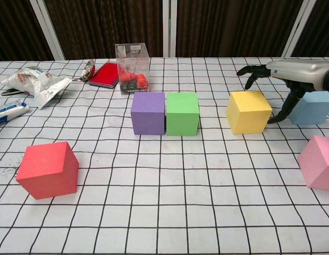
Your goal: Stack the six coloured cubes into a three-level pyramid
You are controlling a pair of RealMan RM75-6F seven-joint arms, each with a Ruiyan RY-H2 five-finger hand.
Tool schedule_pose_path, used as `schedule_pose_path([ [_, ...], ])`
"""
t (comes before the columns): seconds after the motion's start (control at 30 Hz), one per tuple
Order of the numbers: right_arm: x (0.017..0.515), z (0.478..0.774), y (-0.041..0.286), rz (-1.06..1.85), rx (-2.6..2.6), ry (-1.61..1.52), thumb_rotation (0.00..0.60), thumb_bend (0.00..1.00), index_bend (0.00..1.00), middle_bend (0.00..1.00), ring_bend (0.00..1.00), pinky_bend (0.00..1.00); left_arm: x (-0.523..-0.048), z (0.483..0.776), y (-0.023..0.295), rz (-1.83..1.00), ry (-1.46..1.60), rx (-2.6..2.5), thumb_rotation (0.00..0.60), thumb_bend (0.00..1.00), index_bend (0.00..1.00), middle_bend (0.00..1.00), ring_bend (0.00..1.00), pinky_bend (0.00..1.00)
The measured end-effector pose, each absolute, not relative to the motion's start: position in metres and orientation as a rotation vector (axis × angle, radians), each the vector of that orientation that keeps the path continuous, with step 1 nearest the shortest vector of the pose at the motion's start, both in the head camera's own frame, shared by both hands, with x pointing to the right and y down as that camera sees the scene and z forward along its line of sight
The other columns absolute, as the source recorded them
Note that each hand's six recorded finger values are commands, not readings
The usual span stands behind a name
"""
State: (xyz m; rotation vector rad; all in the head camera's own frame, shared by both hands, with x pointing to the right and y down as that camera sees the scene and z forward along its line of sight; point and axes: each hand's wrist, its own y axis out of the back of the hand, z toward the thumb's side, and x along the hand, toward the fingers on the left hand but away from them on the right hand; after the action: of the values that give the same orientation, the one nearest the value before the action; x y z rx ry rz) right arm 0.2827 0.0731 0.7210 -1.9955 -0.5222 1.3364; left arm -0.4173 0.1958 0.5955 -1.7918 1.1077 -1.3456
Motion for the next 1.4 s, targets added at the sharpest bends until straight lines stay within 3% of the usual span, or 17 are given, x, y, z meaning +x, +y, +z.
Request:
schedule_pose_path([
  [0.13, 0.281, 0.725, 0.070, 1.318, -1.974, -0.554, 0.600, 0.02, 0.00, 0.34, 0.00, 0.00, -0.422, 0.595, 0.203, -1.344, 1.108, -1.804, 0.600, 0.00, 0.14, 0.22, 0.06, 0.07],
  [0.23, 0.276, 0.724, 0.069, 1.285, -1.969, -0.598, 0.600, 0.05, 0.00, 0.45, 0.05, 0.00, -0.424, 0.594, 0.206, -1.338, 1.117, -1.814, 0.600, 0.00, 0.14, 0.22, 0.06, 0.07],
  [0.37, 0.271, 0.720, 0.069, 1.251, -1.981, -0.642, 0.600, 0.07, 0.00, 0.53, 0.10, 0.00, -0.426, 0.592, 0.208, -1.336, 1.134, -1.817, 0.600, 0.00, 0.14, 0.22, 0.06, 0.06],
  [0.73, 0.252, 0.711, 0.075, 1.236, -2.035, -0.698, 0.600, 0.07, 0.00, 0.55, 0.11, 0.00, -0.429, 0.594, 0.212, -1.357, 1.154, -1.856, 0.600, 0.00, 0.14, 0.22, 0.06, 0.06],
  [1.4, 0.220, 0.721, 0.081, 1.249, -1.994, -0.714, 0.600, 0.08, 0.00, 0.54, 0.11, 0.00, -0.429, 0.600, 0.210, -1.363, 1.168, -1.881, 0.600, 0.00, 0.14, 0.22, 0.06, 0.05],
])
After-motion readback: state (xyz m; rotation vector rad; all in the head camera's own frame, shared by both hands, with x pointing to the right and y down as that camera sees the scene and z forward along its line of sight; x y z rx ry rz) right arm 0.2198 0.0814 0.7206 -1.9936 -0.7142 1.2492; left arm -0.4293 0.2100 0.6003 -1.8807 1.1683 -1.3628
